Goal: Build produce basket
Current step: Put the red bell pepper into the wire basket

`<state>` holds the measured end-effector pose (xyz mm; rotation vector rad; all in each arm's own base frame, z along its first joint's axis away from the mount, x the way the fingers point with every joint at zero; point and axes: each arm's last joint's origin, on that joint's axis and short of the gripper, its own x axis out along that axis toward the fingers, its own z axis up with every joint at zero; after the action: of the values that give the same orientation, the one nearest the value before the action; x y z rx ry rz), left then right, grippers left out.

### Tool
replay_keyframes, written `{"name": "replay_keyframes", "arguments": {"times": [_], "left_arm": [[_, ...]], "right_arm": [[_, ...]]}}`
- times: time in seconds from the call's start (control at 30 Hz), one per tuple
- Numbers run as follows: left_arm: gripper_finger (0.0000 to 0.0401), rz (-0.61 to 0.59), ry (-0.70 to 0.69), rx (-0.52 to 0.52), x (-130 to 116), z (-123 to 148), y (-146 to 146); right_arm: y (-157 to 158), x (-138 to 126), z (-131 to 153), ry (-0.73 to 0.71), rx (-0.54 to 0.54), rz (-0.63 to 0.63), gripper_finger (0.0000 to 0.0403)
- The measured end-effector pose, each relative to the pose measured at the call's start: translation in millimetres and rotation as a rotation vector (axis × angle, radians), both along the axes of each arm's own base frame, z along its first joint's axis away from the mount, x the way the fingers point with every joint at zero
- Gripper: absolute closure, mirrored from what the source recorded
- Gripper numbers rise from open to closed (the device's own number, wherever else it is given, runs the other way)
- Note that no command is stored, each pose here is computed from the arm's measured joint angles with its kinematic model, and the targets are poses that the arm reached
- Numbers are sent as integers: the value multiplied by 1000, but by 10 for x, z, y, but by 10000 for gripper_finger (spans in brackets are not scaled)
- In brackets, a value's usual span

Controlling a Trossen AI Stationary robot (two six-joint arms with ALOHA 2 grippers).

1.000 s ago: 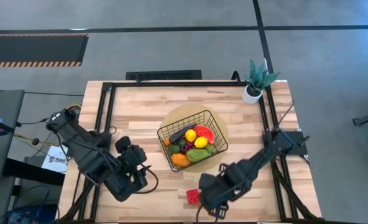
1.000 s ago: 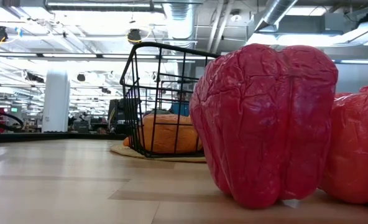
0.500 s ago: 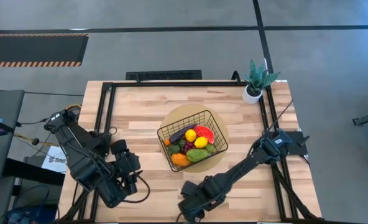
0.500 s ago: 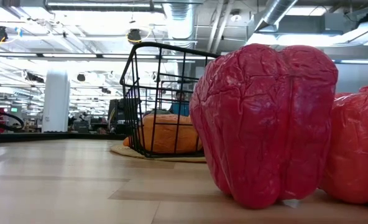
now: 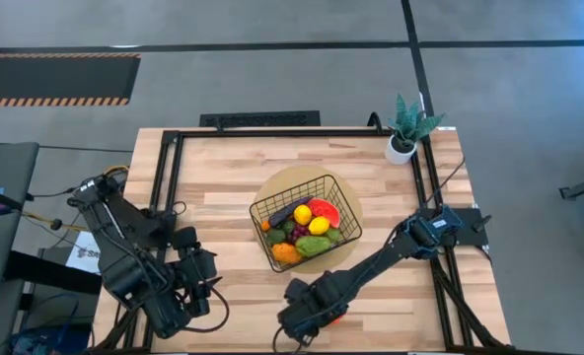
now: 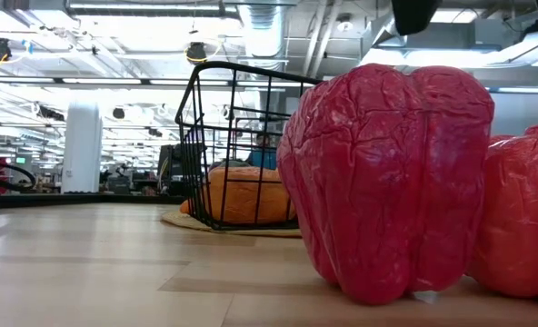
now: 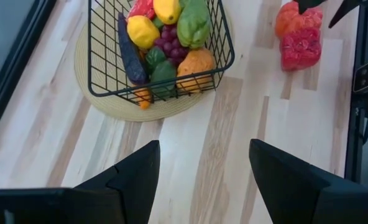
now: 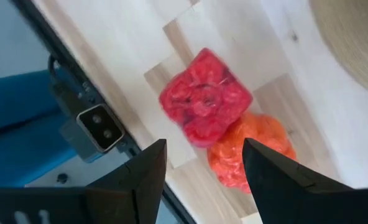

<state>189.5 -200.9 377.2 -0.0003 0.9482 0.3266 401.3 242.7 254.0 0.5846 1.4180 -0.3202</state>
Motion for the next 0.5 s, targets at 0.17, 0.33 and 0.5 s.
{"name": "replay_keyframes", "arguments": {"times": [0.17, 0.33, 0.5], "left_arm": [[167, 1, -5, 4, 2, 1, 2], [167, 4, -7, 4, 2, 2, 2], [167, 5, -9, 6, 4, 2, 3]], "right_arm": [[64, -54, -2, 6, -18, -29, 172], [113, -88, -1, -9, -42, -64, 172], [166, -102, 3, -28, -38, -87, 172]]}}
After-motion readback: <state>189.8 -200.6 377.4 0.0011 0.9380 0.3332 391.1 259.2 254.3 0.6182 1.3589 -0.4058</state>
